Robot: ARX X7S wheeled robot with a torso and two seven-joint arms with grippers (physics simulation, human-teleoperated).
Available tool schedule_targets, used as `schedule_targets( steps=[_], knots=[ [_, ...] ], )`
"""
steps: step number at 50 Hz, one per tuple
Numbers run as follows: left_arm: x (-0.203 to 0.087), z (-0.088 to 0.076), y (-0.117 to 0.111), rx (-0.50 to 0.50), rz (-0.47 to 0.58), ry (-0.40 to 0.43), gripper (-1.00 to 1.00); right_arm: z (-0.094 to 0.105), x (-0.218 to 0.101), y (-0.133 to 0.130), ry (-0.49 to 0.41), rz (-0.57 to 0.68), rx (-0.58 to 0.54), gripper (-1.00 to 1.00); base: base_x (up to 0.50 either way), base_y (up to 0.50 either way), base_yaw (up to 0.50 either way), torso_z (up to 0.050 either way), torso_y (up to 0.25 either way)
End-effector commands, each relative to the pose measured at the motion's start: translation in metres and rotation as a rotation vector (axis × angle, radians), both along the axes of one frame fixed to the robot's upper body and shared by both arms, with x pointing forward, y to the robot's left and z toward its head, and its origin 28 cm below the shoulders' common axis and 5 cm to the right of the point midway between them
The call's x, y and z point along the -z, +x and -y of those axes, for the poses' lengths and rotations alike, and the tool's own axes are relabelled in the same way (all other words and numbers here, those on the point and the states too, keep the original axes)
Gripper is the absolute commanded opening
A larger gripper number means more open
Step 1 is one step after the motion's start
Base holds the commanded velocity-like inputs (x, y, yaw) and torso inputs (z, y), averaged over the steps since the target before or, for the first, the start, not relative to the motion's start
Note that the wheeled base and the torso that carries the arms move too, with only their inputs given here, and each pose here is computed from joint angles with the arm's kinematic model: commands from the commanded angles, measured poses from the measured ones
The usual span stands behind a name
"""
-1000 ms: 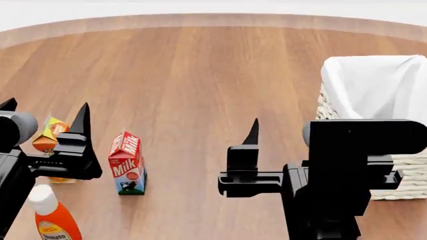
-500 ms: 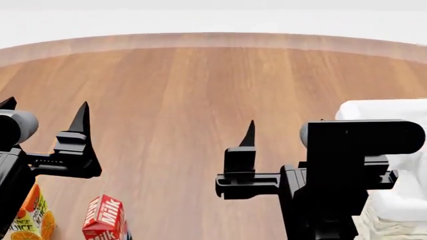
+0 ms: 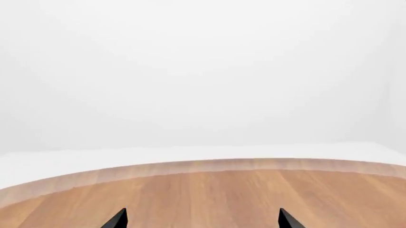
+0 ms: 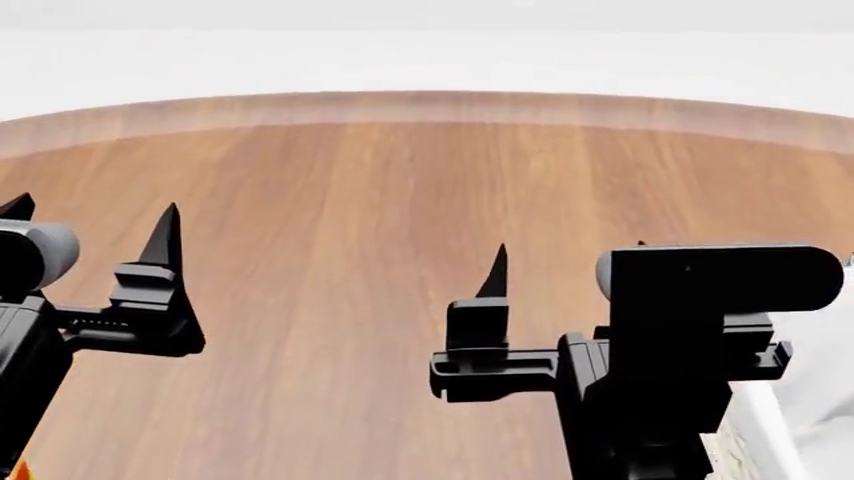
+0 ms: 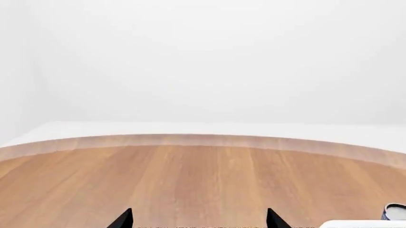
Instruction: Pick the milk and place it in the basket.
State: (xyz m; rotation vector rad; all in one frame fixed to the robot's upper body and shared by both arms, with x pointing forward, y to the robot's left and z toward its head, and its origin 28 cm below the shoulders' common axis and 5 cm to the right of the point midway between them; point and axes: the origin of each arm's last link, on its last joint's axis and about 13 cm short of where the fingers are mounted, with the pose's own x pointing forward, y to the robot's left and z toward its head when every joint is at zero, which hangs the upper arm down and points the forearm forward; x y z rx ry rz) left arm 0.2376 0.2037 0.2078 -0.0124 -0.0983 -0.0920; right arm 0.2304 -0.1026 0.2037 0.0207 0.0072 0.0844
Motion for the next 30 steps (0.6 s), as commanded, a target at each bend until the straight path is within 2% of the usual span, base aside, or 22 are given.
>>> schedule_targets(
  steps=[1,10,18,19,20,22,23,24,25,26,29,30],
  knots=[
    [0.000,-0.001,-0.001,-0.003,0.007,-0.016,1.00,0.000,0.002,0.000,0.037,0.023,-0.040,1.00,0.50,0.00,0.00,0.000,0.000],
    [0.000,0.000,-0.001,-0.001,0.005,-0.017,1.00,-0.001,0.003,0.000,0.030,0.015,-0.046,1.00,0.50,0.00,0.00,0.000,0.000],
    [0.002,0.000,0.000,0.000,0.003,-0.013,1.00,0.000,0.005,0.000,0.041,0.007,-0.045,1.00,0.00,0.00,0.00,0.000,0.002],
    [0.002,0.000,0.000,-0.001,0.003,-0.013,1.00,0.000,0.006,0.001,0.044,-0.001,-0.034,1.00,0.00,0.00,0.00,0.000,0.000],
    [0.002,0.000,0.000,-0.001,0.003,-0.013,1.00,-0.001,0.006,0.002,0.048,-0.022,-0.079,1.00,0.00,0.00,0.00,0.000,0.000],
    [0.003,0.000,0.000,-0.001,0.002,-0.013,1.00,0.000,0.008,0.004,0.063,-0.052,-0.047,1.00,0.00,0.00,0.00,0.000,0.000],
    [0.003,0.000,0.000,-0.001,0.002,-0.013,1.00,0.000,0.009,0.006,0.057,-0.066,-0.025,1.00,0.00,0.00,0.00,0.000,0.000],
    [0.003,-0.001,0.000,-0.002,0.002,-0.013,1.00,-0.001,0.015,0.009,0.000,-0.070,-0.028,1.00,0.00,0.00,0.00,0.000,0.000],
    [0.002,-0.001,0.000,-0.003,0.003,-0.014,1.00,-0.002,0.018,0.010,0.004,-0.043,-0.045,1.00,0.00,0.00,0.00,0.000,0.000],
    [0.002,-0.001,0.000,-0.003,0.003,-0.015,1.00,-0.003,0.022,0.010,0.008,-0.058,-0.111,1.00,0.00,0.00,0.00,0.000,0.000],
    [0.001,-0.002,0.001,-0.006,0.004,-0.016,1.00,-0.004,0.034,0.016,0.014,-0.124,-0.155,1.00,0.00,0.00,0.00,0.000,0.000],
    [0.000,-0.002,0.001,-0.007,0.005,-0.016,1.00,-0.004,0.037,0.017,0.027,-0.153,-0.212,1.00,0.00,0.00,0.00,0.000,0.000]
  ],
)
